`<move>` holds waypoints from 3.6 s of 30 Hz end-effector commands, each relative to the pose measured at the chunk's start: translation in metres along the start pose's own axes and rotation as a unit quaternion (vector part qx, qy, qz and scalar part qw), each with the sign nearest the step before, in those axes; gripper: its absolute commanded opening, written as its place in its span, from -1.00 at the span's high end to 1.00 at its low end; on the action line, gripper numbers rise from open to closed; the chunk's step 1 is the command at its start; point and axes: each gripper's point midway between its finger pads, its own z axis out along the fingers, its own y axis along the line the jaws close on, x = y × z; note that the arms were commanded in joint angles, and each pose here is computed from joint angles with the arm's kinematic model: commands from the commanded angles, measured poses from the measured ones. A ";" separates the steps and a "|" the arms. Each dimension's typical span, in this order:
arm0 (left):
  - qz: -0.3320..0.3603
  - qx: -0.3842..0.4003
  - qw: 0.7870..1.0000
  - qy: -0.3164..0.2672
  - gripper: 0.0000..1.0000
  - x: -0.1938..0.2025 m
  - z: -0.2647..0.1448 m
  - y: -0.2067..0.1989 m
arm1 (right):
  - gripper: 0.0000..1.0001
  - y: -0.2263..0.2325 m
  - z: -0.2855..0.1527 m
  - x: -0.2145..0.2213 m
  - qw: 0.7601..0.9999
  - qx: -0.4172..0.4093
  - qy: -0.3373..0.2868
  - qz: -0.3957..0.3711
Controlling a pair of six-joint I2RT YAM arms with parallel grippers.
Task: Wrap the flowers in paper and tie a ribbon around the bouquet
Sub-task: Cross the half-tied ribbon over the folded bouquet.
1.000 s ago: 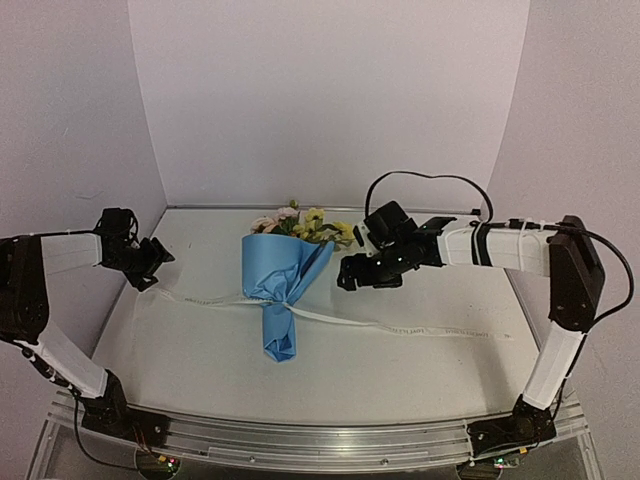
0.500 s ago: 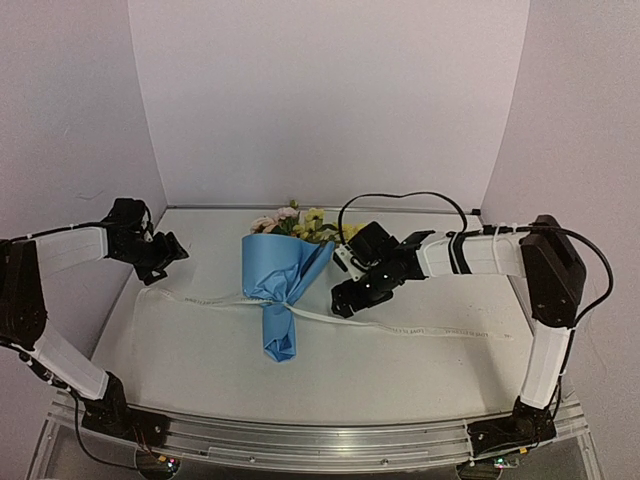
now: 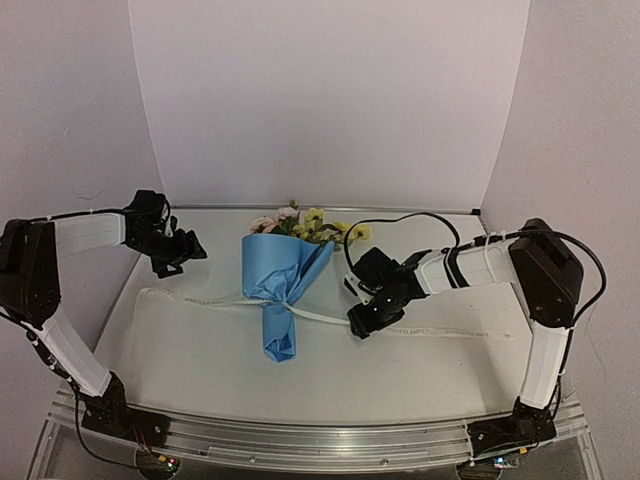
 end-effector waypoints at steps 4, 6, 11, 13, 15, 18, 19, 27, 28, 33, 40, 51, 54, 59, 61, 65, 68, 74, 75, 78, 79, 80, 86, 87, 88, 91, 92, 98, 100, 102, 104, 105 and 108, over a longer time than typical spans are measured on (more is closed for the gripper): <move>0.120 -0.006 0.993 0.022 -0.63 0.009 0.007 -0.037 | 0.34 -0.033 -0.015 0.000 0.995 0.087 -0.027 0.035; 0.149 -0.015 0.988 0.030 -0.63 0.018 0.011 -0.045 | 0.56 -0.043 -0.020 0.000 0.993 0.099 -0.033 0.052; 0.237 -0.017 0.970 0.043 -0.64 0.050 0.023 -0.066 | 0.86 -0.070 -0.036 0.001 0.987 0.118 -0.049 0.098; 0.258 -0.012 0.965 0.044 -0.64 0.060 0.028 -0.071 | 0.93 -0.081 -0.042 0.002 0.984 0.126 -0.054 0.116; 0.271 -0.001 0.961 0.048 -0.63 0.069 0.032 -0.072 | 1.00 -0.092 -0.047 0.004 0.980 0.134 -0.056 0.134; 0.308 0.009 0.951 0.036 -0.60 0.077 0.034 -0.080 | 1.00 -0.110 -0.055 0.007 0.974 0.143 -0.060 0.165; 0.322 0.013 0.946 0.036 -0.58 0.081 0.035 -0.082 | 1.00 -0.114 -0.057 0.008 0.972 0.145 -0.061 0.173; 0.417 0.015 0.906 0.068 -0.57 0.126 0.055 -0.088 | 1.00 -0.137 -0.064 0.013 0.963 0.151 -0.060 0.215; 0.423 0.018 0.903 0.073 -0.57 0.130 0.057 -0.089 | 1.00 -0.137 -0.065 0.013 0.963 0.149 -0.060 0.216; 0.459 0.027 0.882 0.103 -0.56 0.145 0.072 -0.092 | 0.90 -0.135 -0.064 0.011 0.965 0.140 -0.059 0.216; 0.466 0.051 0.877 0.109 -0.54 0.157 0.085 -0.107 | 0.86 -0.130 -0.059 0.008 0.966 0.127 -0.056 0.218; 0.444 0.004 0.894 0.064 0.69 0.135 0.100 -0.103 | 0.78 -0.120 -0.059 -0.001 0.969 0.097 -0.060 0.219; 0.441 0.003 0.897 0.032 0.84 0.122 0.090 -0.108 | 0.66 -0.115 -0.057 -0.001 0.971 0.083 -0.057 0.215; 0.395 0.027 0.918 -0.007 0.91 0.086 0.070 -0.114 | 0.37 -0.101 -0.054 -0.005 0.977 0.065 -0.057 0.195; 0.382 0.043 0.923 -0.022 0.92 0.073 0.059 -0.119 | 0.26 -0.093 -0.052 -0.008 0.980 0.059 -0.057 0.183; 0.367 0.087 0.926 -0.028 0.93 0.059 0.045 -0.132 | 0.12 -0.084 -0.048 -0.016 0.982 0.055 -0.057 0.173; 0.379 0.128 0.916 0.008 0.93 0.071 0.038 -0.145 | 0.02 -0.070 -0.053 -0.026 0.983 0.034 -0.066 0.165; 0.376 0.180 0.908 0.048 0.74 0.090 0.016 -0.161 | -0.21 -0.049 -0.063 -0.043 0.985 0.015 -0.085 0.150; 0.377 0.187 0.906 0.050 0.68 0.093 0.013 -0.164 | -0.22 -0.047 -0.063 -0.043 0.985 0.013 -0.085 0.149; 0.379 0.204 0.900 0.067 0.64 0.103 0.010 -0.169 | -0.22 -0.041 -0.061 -0.047 0.986 0.008 -0.084 0.146; 0.381 0.209 0.897 0.076 0.63 0.109 0.011 -0.172 | -0.23 -0.039 -0.061 -0.048 0.986 0.008 -0.085 0.145; 0.383 0.214 0.895 0.082 0.62 0.114 0.013 -0.176 | -0.24 -0.038 -0.061 -0.049 0.986 0.007 -0.087 0.145; 0.378 0.249 0.888 0.078 0.60 0.125 0.033 -0.215 | -0.31 -0.036 -0.062 -0.051 0.985 0.005 -0.089 0.148; 0.379 0.252 0.887 0.075 0.54 0.125 0.036 -0.222 | -0.33 -0.035 -0.062 -0.051 0.985 0.004 -0.089 0.148; 0.381 0.252 0.886 0.074 0.47 0.127 0.040 -0.227 | -0.35 -0.034 -0.062 -0.051 0.985 0.003 -0.090 0.149; 0.379 0.248 0.888 0.075 0.33 0.127 0.050 -0.234 | -0.37 -0.032 -0.065 -0.052 0.984 0.001 -0.094 0.149; 0.378 0.242 0.891 0.074 0.29 0.125 0.052 -0.233 | -0.37 -0.031 -0.066 -0.053 0.984 0.001 -0.096 0.149; 0.378 0.221 0.898 0.033 -0.06 0.113 0.036 -0.227 | -0.39 -0.023 -0.075 -0.059 0.984 -0.005 -0.108 0.143; 0.384 0.225 0.895 0.020 -0.19 0.111 0.023 -0.228 | -0.42 -0.019 -0.077 -0.062 0.984 -0.009 -0.111 0.140; 0.389 0.216 0.896 0.015 -0.25 0.111 0.017 -0.222 | -0.43 -0.015 -0.079 -0.065 0.984 -0.011 -0.114 0.137; 0.391 0.184 0.902 0.013 -0.27 0.110 0.017 -0.208 | -0.43 -0.013 -0.082 -0.069 0.984 -0.012 -0.119 0.135; 0.391 0.166 0.905 0.012 -0.27 0.109 0.017 -0.198 | -0.43 -0.012 -0.084 -0.070 0.984 -0.012 -0.121 0.134; 0.380 0.136 0.915 0.004 -0.24 0.107 0.012 -0.175 | -0.43 -0.011 -0.086 -0.071 0.983 -0.011 -0.123 0.134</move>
